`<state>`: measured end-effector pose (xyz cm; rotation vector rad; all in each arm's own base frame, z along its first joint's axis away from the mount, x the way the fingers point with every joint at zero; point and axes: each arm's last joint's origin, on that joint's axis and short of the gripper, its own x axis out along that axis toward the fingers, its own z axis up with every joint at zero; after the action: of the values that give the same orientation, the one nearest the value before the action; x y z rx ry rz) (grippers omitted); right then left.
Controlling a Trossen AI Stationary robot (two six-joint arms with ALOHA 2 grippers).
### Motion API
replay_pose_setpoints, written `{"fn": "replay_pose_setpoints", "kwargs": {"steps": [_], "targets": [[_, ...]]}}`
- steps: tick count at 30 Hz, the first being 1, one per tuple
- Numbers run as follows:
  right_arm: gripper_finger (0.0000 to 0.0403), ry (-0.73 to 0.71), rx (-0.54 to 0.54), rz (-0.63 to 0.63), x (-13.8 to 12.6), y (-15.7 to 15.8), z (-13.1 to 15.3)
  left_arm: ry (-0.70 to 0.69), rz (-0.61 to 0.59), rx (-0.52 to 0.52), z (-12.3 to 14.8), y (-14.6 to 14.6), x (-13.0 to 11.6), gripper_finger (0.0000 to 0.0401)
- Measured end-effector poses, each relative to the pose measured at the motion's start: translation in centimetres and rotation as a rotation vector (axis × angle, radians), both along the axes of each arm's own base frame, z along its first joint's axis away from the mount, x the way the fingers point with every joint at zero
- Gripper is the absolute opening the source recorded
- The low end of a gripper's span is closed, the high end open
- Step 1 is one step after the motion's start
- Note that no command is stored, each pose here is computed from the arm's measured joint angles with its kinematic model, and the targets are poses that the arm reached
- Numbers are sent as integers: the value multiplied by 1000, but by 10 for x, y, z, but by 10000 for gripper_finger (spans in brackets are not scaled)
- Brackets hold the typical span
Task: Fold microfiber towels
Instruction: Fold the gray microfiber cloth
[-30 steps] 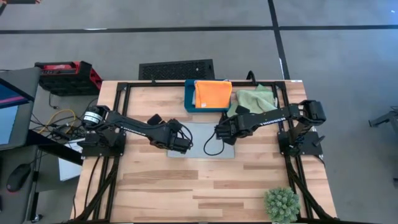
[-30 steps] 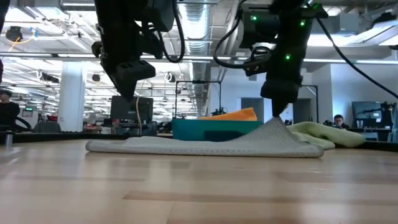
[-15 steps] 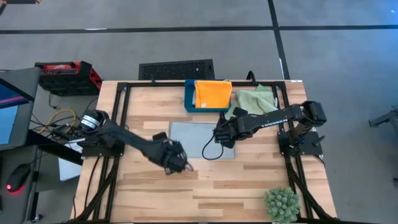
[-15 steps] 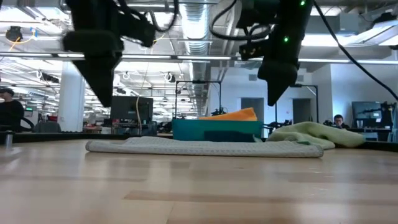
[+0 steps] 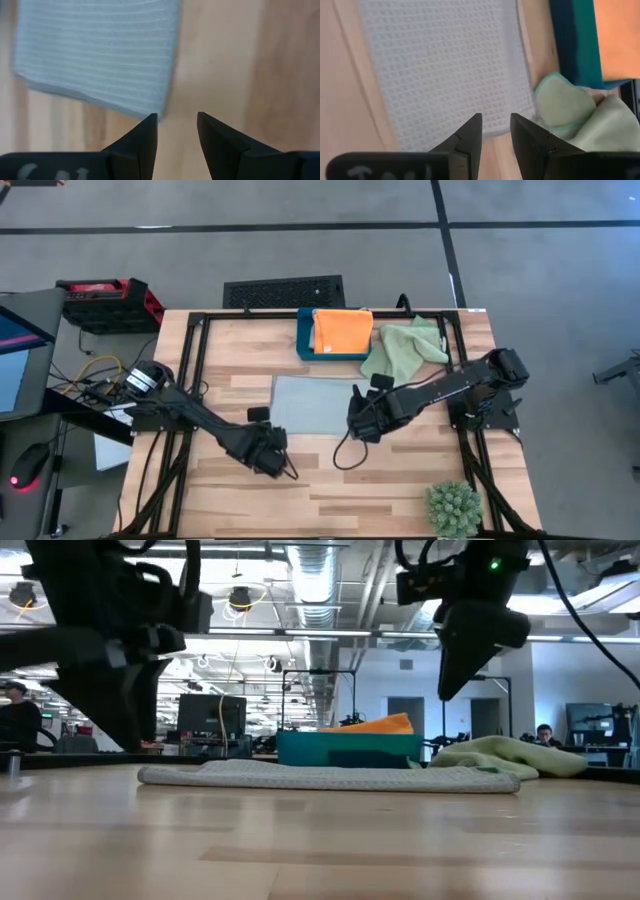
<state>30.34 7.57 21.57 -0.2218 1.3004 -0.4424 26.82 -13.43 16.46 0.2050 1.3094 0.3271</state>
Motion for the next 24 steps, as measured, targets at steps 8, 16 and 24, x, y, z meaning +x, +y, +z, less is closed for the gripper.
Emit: {"fn": "replay_pose_setpoints", "kwargs": {"steps": [8,16,24], "targets": [[124,-30,9,25,1,9,0,-15,-21,56,-15,15,0,132],[124,-41,15,1,1,9,0,-38,-43,24,-29,24,1,132],[124,-40,14,1,1,9,0,-57,78,-12,-35,33,-1,132]]}}
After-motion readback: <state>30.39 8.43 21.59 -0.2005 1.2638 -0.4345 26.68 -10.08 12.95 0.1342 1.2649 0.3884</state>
